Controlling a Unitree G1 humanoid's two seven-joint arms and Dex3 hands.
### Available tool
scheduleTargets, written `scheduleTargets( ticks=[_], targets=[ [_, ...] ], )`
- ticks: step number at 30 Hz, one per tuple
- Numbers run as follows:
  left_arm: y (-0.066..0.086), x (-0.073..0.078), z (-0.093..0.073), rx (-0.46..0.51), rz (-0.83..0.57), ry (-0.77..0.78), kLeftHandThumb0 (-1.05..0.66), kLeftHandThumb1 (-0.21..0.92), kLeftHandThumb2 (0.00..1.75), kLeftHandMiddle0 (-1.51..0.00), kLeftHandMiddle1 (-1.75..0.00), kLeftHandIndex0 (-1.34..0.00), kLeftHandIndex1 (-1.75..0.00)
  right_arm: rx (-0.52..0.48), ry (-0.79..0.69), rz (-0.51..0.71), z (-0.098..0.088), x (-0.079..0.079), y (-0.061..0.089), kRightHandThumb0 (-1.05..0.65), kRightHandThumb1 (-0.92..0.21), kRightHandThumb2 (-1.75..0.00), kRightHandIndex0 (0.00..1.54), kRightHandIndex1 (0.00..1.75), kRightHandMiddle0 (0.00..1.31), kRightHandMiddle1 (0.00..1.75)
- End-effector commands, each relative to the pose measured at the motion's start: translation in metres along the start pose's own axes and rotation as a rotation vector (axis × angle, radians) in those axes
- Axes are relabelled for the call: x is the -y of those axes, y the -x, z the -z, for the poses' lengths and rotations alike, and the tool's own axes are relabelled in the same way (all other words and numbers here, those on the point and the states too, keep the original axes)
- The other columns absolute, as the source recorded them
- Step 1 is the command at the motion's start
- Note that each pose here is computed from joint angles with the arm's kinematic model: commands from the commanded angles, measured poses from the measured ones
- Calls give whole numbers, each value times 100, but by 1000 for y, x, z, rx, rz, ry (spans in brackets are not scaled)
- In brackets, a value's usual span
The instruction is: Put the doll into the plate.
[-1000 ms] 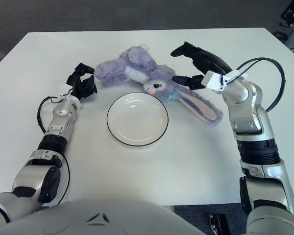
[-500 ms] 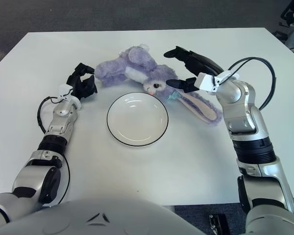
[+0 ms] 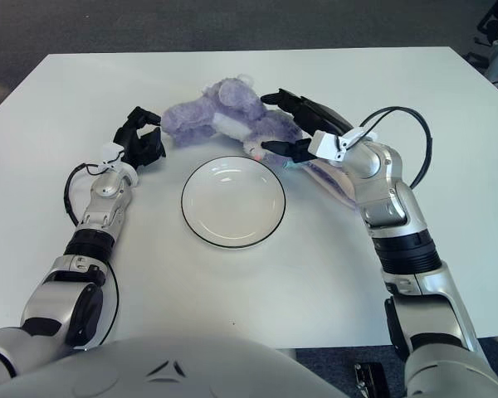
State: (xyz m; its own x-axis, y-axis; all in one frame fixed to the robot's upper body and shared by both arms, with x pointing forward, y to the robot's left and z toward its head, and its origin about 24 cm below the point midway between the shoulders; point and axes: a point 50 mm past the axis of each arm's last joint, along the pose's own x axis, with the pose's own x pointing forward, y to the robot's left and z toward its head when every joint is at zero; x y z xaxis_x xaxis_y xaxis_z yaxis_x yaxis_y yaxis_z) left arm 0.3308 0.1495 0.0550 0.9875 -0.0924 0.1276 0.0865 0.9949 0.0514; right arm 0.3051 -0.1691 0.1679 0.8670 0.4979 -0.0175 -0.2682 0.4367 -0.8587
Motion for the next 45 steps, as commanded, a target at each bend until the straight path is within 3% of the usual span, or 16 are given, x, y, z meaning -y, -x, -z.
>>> scheduleTargets(
  ticks=[1, 9, 26, 45],
  targets=[
    [18, 5, 30, -140, -2, 13, -38, 69, 83, -92, -175, -33, -175, 9, 12, 2, -2, -2, -6, -105, -92, -72, 0, 7, 0, 40],
    [19, 6, 30, -133, 2, 15, -38, 70, 83, -92, -175, -32, -175, 12, 22, 5, 4, -11, -15, -105, -92, -71, 0, 1, 0, 38],
    [21, 7, 29, -127, -1, 6, -38, 71, 82, -91, -175, -32, -175, -40, 76, 34, 14, -30, -31, -105, -92, -60, 0, 0, 0, 52],
    [22, 5, 26, -123, -4, 3, -38, 70, 83, -93, -175, -32, -175, -132, 116, 51, 31, -45, -34, -105, -92, -54, 0, 0, 0, 66]
  ],
)
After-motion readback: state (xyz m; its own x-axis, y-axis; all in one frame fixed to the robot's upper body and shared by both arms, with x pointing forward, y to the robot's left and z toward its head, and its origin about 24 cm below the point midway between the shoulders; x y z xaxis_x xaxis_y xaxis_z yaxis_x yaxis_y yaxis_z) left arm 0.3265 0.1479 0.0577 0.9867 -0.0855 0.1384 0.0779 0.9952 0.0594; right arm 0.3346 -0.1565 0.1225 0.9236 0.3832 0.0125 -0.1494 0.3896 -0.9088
